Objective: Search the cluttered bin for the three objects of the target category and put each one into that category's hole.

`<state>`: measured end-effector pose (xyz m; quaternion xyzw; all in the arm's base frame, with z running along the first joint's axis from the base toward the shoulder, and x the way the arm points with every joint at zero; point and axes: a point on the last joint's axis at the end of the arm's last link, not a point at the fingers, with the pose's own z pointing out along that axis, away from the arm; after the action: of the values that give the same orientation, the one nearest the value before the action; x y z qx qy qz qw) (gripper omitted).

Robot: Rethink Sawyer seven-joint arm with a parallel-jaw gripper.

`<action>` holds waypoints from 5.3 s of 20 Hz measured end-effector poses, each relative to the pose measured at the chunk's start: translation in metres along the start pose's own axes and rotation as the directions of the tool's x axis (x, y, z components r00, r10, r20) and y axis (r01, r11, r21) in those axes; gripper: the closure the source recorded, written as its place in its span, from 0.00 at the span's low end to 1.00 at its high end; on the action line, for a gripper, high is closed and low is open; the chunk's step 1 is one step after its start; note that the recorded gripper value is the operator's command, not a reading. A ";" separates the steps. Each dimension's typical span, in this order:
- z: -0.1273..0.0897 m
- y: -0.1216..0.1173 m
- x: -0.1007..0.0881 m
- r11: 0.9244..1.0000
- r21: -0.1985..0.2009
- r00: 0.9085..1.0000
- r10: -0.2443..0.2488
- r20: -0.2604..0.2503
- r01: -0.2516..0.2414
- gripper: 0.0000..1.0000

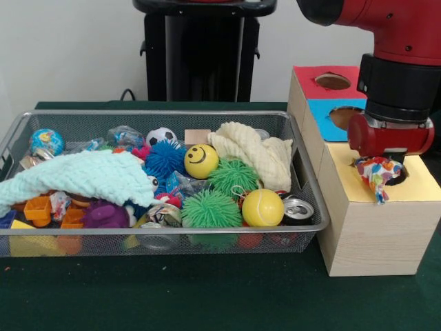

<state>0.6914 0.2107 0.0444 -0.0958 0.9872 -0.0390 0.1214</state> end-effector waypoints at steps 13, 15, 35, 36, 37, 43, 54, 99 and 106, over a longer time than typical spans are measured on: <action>-0.002 0.000 0.001 0.999 0.000 0.999 -0.035 -0.002 0.035 0.00; -0.002 0.000 0.001 0.999 0.000 0.999 -0.039 -0.001 0.039 0.00; -0.055 -0.022 -0.021 1.000 -0.011 0.998 -0.002 -0.058 0.002 0.00; -0.060 -0.029 -0.025 1.000 -0.008 0.999 0.005 -0.049 -0.006 0.00; -0.063 -0.033 -0.027 1.000 -0.005 0.999 0.010 -0.043 -0.010 0.00; -0.079 -0.062 -0.038 0.999 0.028 1.000 0.017 -0.008 -0.017 0.00; -0.083 -0.079 -0.039 0.997 0.071 1.000 -0.021 0.008 0.021 0.00; -0.024 -0.094 -0.020 0.992 0.103 0.994 -0.085 0.061 0.079 0.00; -0.018 -0.092 -0.016 0.992 0.100 0.995 -0.087 0.055 0.081 1.00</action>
<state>0.7189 0.1245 0.0752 -0.1323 0.9752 -0.0895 0.1533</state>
